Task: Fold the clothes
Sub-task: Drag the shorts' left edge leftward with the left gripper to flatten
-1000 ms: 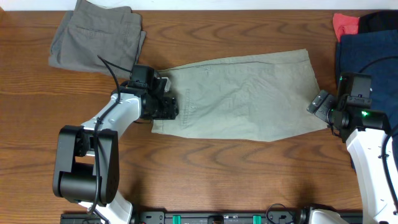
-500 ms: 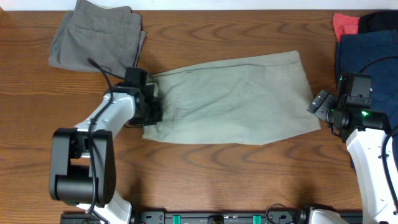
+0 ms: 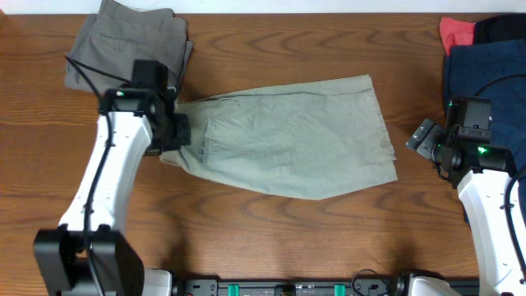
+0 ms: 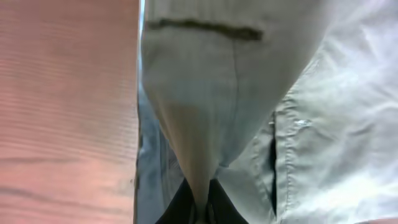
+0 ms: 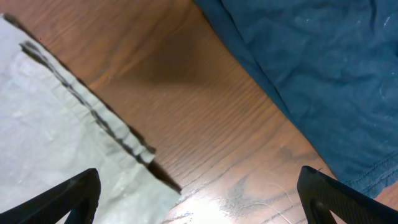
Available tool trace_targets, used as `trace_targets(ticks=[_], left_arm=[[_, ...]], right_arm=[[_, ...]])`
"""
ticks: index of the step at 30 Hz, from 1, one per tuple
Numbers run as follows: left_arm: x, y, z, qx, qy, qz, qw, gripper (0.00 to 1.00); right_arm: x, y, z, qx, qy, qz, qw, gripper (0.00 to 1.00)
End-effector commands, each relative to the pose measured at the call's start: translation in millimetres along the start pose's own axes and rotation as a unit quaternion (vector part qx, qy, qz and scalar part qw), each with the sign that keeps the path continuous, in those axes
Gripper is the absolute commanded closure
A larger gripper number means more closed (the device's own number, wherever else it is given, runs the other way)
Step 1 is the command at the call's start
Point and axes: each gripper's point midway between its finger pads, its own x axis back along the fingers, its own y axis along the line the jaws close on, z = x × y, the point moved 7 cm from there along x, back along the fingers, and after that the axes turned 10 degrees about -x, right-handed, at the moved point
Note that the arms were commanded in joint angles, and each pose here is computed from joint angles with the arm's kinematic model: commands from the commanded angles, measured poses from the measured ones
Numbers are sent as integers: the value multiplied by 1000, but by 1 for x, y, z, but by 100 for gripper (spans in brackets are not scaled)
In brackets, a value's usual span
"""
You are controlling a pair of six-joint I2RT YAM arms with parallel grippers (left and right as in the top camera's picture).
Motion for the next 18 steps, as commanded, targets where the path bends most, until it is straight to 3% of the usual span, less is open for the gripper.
trace_targets(ticks=[1, 10, 15, 18], left_arm=[[40, -6, -6, -10, -39, -9, 999, 94], [93, -46, -3, -60, -112, 13, 992, 94], [83, -47, 4, -65, -80, 5, 995, 94], [65, -35, 11, -49, -38, -50, 997, 94]], right_arm=[[1, 1, 0, 9, -6, 3, 1000, 1], [1, 1, 0, 9, -6, 3, 1000, 1], [1, 1, 0, 9, -6, 3, 1000, 1], [1, 1, 0, 9, -6, 3, 1000, 1]])
